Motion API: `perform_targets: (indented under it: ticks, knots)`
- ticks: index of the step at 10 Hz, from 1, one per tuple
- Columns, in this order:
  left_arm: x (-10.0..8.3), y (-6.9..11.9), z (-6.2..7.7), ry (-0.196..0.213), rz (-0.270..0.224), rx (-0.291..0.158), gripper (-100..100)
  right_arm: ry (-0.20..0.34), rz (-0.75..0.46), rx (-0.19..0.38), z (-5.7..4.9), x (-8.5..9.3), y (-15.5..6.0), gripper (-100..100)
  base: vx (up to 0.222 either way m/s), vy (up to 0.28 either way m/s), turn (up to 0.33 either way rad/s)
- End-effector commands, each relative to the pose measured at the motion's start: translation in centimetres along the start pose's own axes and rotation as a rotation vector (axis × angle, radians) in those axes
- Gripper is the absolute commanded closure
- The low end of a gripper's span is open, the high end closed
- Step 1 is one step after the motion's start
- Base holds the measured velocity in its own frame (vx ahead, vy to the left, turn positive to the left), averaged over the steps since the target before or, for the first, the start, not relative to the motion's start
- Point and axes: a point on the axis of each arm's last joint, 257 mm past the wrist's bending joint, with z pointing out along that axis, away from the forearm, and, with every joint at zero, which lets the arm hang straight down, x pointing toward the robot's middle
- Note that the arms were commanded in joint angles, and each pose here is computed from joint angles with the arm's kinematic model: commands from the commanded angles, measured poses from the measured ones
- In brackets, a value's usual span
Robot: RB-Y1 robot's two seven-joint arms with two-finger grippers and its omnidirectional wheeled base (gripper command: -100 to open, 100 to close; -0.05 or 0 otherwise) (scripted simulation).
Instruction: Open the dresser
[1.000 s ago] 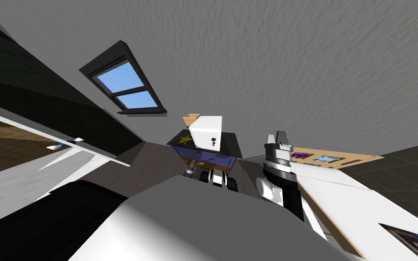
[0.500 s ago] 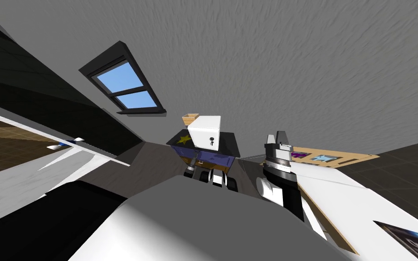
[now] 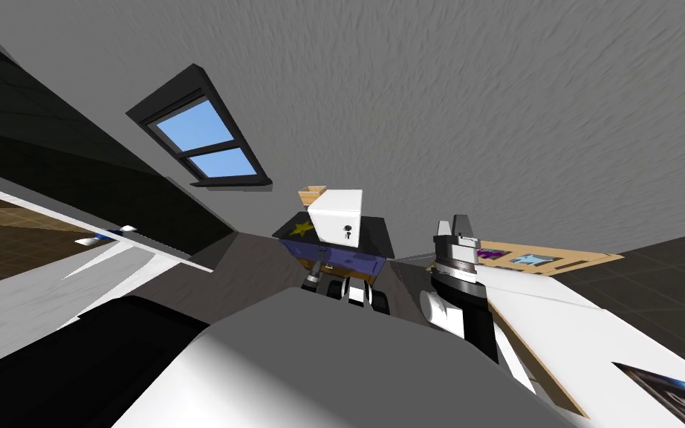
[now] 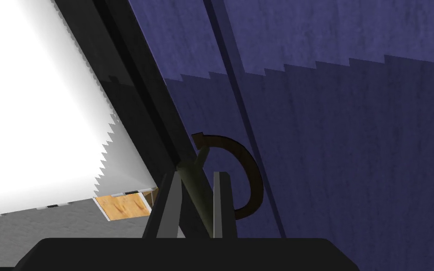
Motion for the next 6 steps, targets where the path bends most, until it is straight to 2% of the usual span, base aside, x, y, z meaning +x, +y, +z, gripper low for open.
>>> perform_targets:
  ticks: [1, 2, 5, 6]
  knots:
    - [0.3, -0.1, -0.5, 0.000, -0.001, 0.003, 100, 0.000, 0.000, 0.000, 0.0, 0.0, 0.0, 0, -0.005, 0.009, -0.001]
    - [-0.5, -0.2, 0.2, 0.004, 0.000, 0.006, 100, 0.000, 0.000, 0.000, 0.0, 0.0, 0.0, 0, -0.134, -0.032, 0.016]
    - [-1.5, -0.4, 1.3, 0.009, 0.002, 0.008, 100, 0.000, 0.000, 0.000, 0.0, 0.0, 0.0, 0, -0.201, -0.046, 0.027]
    - [-1.2, 0.0, 0.6, 0.011, 0.001, -0.008, 100, 0.000, 0.000, 0.000, 0.0, 0.0, 0.0, 0, -0.096, -0.012, 0.011]
